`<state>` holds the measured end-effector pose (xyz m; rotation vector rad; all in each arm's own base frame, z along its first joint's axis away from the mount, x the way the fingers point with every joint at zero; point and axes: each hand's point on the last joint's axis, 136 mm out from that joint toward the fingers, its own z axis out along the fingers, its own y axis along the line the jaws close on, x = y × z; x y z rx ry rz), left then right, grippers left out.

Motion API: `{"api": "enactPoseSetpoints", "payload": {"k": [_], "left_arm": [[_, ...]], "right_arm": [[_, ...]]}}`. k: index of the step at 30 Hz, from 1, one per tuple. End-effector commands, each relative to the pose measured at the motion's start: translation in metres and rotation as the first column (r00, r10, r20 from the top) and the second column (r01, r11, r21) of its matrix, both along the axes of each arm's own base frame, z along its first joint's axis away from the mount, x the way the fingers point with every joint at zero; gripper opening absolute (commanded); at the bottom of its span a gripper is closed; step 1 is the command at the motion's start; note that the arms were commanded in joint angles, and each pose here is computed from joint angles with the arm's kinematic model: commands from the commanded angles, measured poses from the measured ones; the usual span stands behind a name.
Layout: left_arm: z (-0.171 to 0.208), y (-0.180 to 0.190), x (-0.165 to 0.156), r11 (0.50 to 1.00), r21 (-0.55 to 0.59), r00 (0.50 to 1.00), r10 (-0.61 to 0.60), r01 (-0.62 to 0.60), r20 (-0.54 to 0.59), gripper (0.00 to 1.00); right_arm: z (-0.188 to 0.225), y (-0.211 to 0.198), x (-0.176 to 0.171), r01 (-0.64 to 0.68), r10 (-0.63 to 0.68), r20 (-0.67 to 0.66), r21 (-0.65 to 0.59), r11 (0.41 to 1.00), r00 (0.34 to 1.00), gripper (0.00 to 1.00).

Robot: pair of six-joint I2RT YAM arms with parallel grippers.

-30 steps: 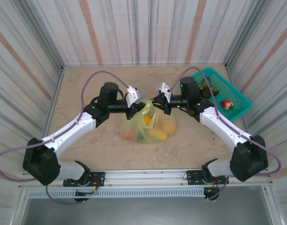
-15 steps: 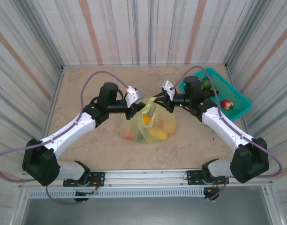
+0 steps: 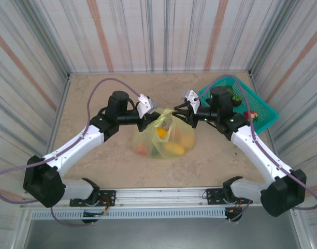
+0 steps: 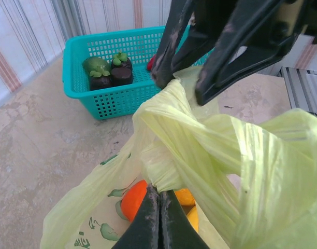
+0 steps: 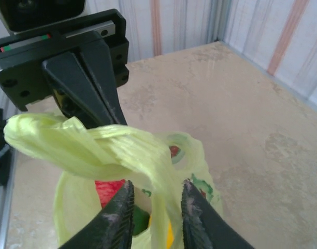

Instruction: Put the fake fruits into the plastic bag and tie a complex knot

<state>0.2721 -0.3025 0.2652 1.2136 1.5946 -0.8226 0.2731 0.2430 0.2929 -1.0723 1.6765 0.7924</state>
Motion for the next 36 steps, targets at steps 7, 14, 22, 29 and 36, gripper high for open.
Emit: {"api": "enactPoseSetpoints", "payload": {"k": [7,14,22,29,36], "left_arm": [[0.009,0.003,0.001,1.000,-0.003,0.999,0.007,-0.007,0.035,0.00],[0.009,0.006,0.001,1.000,0.009,0.999,0.020,-0.020,0.044,0.00],[0.010,0.009,0.004,0.999,0.014,0.998,0.044,-0.045,0.052,0.00],[0.012,0.012,0.006,0.997,0.016,0.995,0.069,-0.071,0.077,0.00],[0.011,0.013,0.006,0.997,0.027,0.993,0.067,-0.070,0.094,0.00]], "right_arm": [[0.039,-0.041,-0.027,0.277,-0.279,-0.235,-0.043,0.960,0.931,0.12],[0.039,0.001,-0.088,0.238,-0.134,-0.573,0.111,0.965,0.808,0.27],[0.027,0.043,-0.095,0.249,0.033,-0.699,0.299,0.921,0.715,0.46],[0.028,0.055,-0.075,0.359,0.066,-0.771,0.368,0.858,0.634,0.58],[0.005,0.064,-0.064,0.440,0.030,-0.842,0.312,0.842,0.539,0.59]]}}
